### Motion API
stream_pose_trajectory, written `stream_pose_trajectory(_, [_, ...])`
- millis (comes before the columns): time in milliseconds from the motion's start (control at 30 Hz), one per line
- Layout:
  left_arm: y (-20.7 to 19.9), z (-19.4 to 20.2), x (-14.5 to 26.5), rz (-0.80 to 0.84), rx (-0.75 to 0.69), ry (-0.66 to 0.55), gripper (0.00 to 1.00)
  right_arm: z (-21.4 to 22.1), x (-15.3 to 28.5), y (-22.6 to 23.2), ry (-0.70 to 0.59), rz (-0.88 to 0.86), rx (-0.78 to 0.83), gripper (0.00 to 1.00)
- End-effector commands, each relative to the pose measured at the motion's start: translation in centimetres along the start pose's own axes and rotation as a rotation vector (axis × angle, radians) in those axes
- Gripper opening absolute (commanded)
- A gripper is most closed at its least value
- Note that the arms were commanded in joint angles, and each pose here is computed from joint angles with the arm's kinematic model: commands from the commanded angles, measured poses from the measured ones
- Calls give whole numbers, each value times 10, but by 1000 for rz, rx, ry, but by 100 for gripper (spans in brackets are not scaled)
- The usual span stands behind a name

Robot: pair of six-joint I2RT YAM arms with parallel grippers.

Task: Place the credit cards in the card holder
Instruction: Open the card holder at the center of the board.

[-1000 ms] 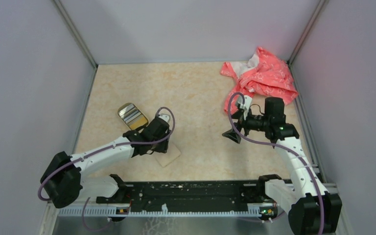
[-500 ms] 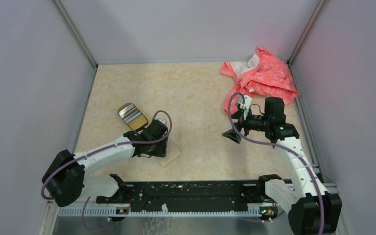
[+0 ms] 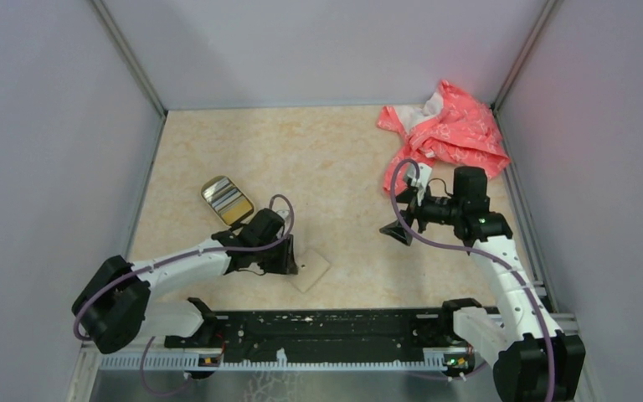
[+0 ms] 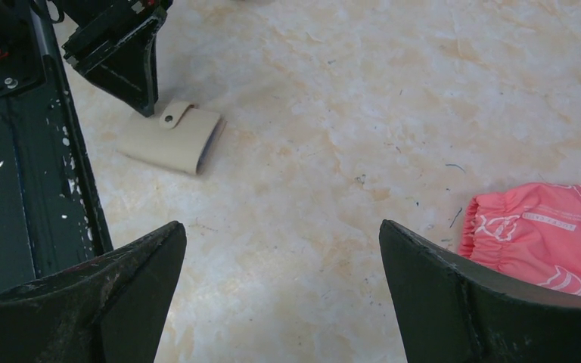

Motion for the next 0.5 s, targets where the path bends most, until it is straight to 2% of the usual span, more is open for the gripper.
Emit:
stream_pose_trajectory(0, [-23, 5, 0, 281, 22, 18, 39, -9, -3, 4, -54, -49, 32, 98])
stream_pose_trajectory(100, [-33, 4, 2, 402, 24, -2, 39, -5, -8, 6, -50, -90, 19, 98])
stream_pose_trajectory(200, [-35, 1, 8, 420, 14, -40, 40, 4, -17, 14, -27, -175, 43, 98])
stream_pose_trajectory(333, [-32, -5, 23, 407, -57, -165, 46, 27, -29, 33, -31, -331, 183, 94])
stream_pose_trajectory(467, [-21, -5, 34, 416, -231, -343, 51, 41, -38, 47, -28, -420, 297, 97])
Point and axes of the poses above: each gripper's point midway between its finger pads, its own x axis back along the fingers, its own y axis along the line the jaws close on, z = x × y, the point moved 9 cm from there along x, back along the fingers
